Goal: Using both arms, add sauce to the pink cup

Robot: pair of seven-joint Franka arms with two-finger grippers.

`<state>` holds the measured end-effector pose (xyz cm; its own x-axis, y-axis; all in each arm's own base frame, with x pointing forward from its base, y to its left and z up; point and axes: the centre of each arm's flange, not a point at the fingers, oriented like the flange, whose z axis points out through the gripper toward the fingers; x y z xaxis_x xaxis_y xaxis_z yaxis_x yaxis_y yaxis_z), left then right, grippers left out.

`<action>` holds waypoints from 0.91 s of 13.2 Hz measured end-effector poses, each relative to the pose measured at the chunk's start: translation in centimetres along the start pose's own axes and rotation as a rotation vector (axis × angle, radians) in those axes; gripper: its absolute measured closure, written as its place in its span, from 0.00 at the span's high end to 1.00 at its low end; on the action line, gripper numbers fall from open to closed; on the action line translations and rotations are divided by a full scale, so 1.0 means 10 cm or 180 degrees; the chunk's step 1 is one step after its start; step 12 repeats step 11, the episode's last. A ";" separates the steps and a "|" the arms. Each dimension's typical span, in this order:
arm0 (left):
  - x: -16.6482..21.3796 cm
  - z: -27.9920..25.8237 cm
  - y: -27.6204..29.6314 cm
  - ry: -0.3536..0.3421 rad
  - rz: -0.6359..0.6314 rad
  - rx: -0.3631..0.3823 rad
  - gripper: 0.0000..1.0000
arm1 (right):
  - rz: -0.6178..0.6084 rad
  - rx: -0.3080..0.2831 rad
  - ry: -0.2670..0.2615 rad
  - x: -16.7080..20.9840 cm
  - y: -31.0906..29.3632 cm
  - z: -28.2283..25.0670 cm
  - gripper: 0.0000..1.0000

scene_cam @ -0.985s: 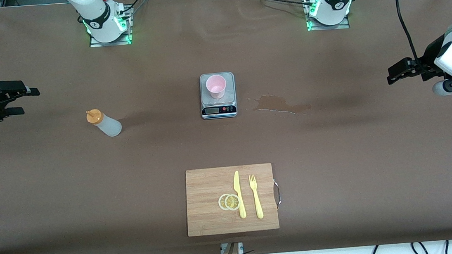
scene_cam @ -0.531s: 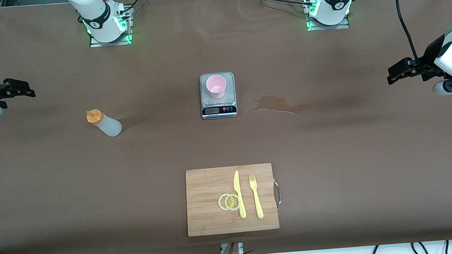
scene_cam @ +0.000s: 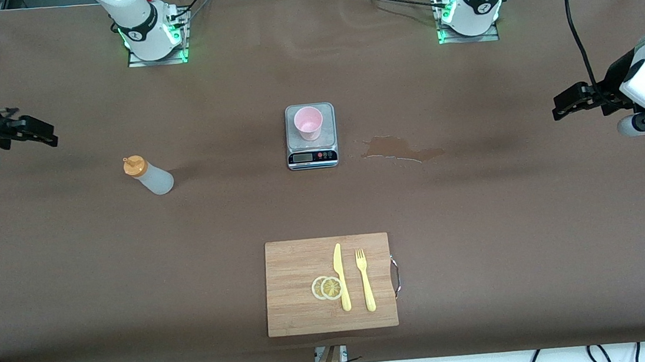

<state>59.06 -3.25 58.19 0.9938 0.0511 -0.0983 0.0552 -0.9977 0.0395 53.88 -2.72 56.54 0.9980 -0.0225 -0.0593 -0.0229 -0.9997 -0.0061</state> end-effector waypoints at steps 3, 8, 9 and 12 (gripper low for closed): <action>0.00 0.00 0.00 0.0000 0.0000 0.0000 1.00 | 0.0095 0.0225 -0.0045 -0.06 0.05 -0.26 1.00; 0.00 0.00 0.00 0.0000 0.0000 0.0000 1.00 | 0.0117 0.0204 -0.0047 0.09 0.07 -0.09 1.00; 0.00 0.00 0.00 0.0000 0.0000 0.0000 1.00 | 0.0116 0.0203 -0.0049 0.10 0.07 -0.09 1.00; 0.00 0.00 0.00 0.0000 0.0000 0.0000 1.00 | 0.0110 0.0202 -0.0052 0.10 0.06 -0.09 1.00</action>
